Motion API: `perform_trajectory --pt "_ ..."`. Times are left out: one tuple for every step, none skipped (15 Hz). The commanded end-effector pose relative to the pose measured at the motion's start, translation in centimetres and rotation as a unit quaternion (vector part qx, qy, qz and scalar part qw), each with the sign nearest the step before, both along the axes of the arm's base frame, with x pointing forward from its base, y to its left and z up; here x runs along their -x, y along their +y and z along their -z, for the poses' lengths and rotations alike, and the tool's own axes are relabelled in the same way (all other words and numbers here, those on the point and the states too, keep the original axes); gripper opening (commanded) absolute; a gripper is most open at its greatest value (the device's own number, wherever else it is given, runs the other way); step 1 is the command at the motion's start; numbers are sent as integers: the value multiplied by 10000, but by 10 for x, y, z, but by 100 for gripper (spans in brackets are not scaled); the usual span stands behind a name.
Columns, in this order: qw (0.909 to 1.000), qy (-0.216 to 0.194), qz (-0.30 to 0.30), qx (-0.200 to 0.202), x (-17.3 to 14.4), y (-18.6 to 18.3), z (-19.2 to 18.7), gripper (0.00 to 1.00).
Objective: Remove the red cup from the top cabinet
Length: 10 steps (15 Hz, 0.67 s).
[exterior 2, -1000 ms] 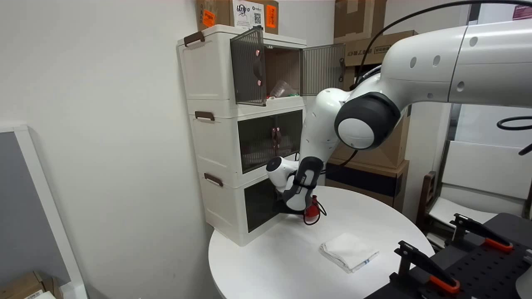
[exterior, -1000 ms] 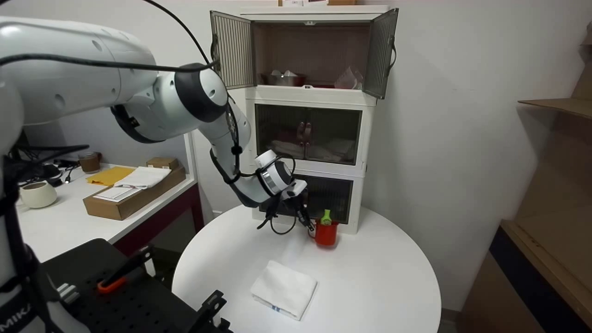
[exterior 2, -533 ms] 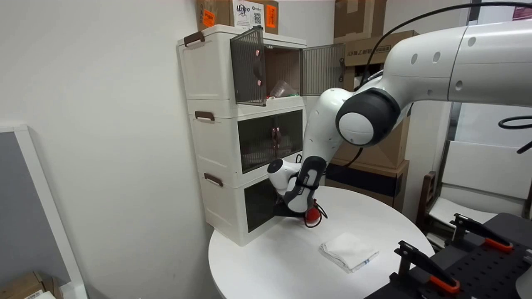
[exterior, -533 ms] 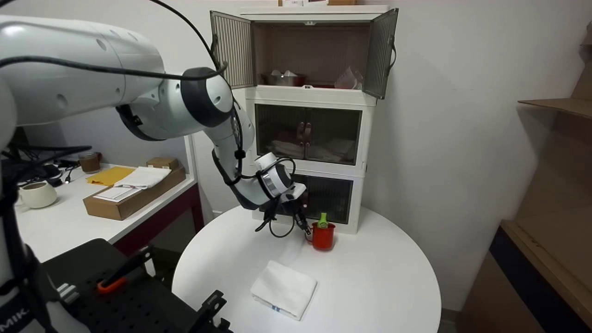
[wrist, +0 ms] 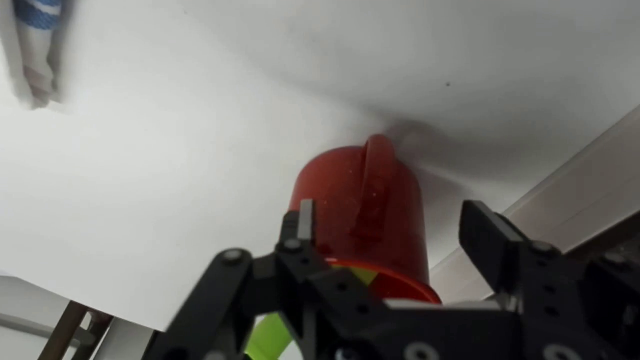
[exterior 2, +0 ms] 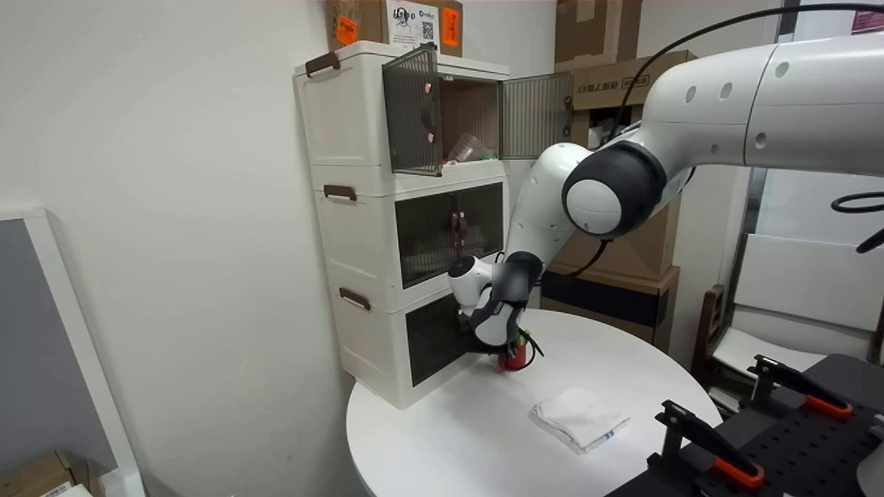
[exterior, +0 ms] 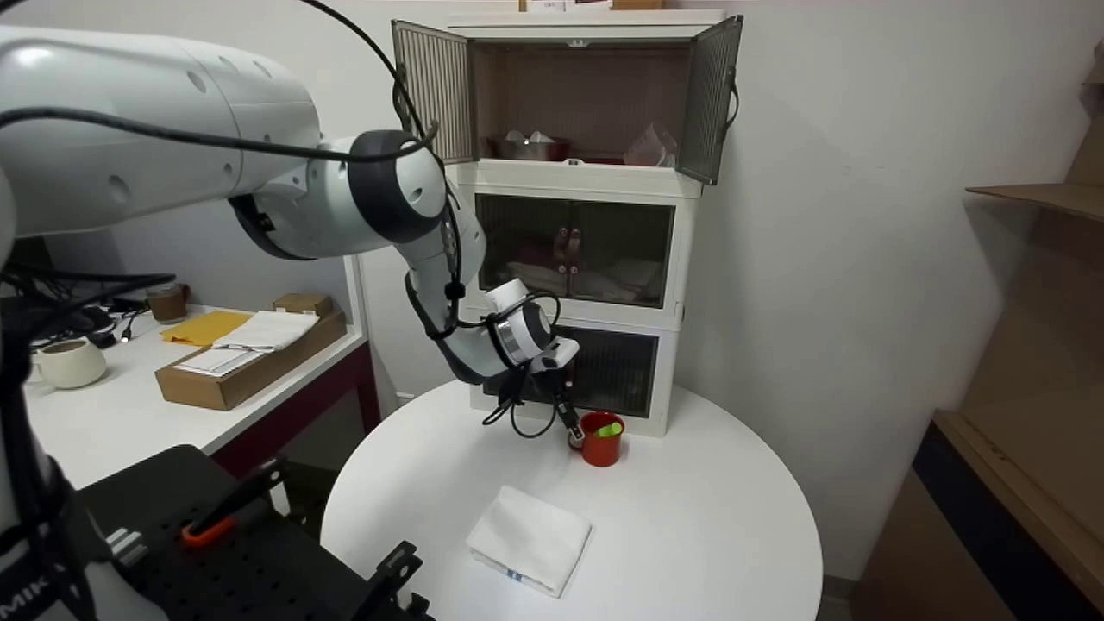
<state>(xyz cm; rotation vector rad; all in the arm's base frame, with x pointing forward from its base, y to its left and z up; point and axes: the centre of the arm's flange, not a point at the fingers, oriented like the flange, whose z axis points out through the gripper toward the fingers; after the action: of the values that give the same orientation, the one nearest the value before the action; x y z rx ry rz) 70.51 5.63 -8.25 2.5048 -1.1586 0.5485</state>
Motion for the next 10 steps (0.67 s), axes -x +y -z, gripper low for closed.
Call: perform_trajectory --pt "9974 171 -441 -548 -21 -5 -31 100" --pt "9945 206 -698 -756 -21 -5 -48 100" --pt "9917 219 -933 -863 -24 -5 -66 100" --pt "9884 324 -1164 -921 -22 -7 -81 100" --pt "9843 459 -1405 -969 -20 -10 -94 100" --pt "9794 595 -1653 -995 -17 -13 -111 100" --pt "9736 708 -1896 -1055 -15 -15 -126 100" --pt "9672 780 -2149 -1106 -13 -15 -141 100" --pt "9602 786 -2401 -1192 -15 -12 -162 100" --pt "9518 801 -2675 -1268 -15 -7 -184 100"
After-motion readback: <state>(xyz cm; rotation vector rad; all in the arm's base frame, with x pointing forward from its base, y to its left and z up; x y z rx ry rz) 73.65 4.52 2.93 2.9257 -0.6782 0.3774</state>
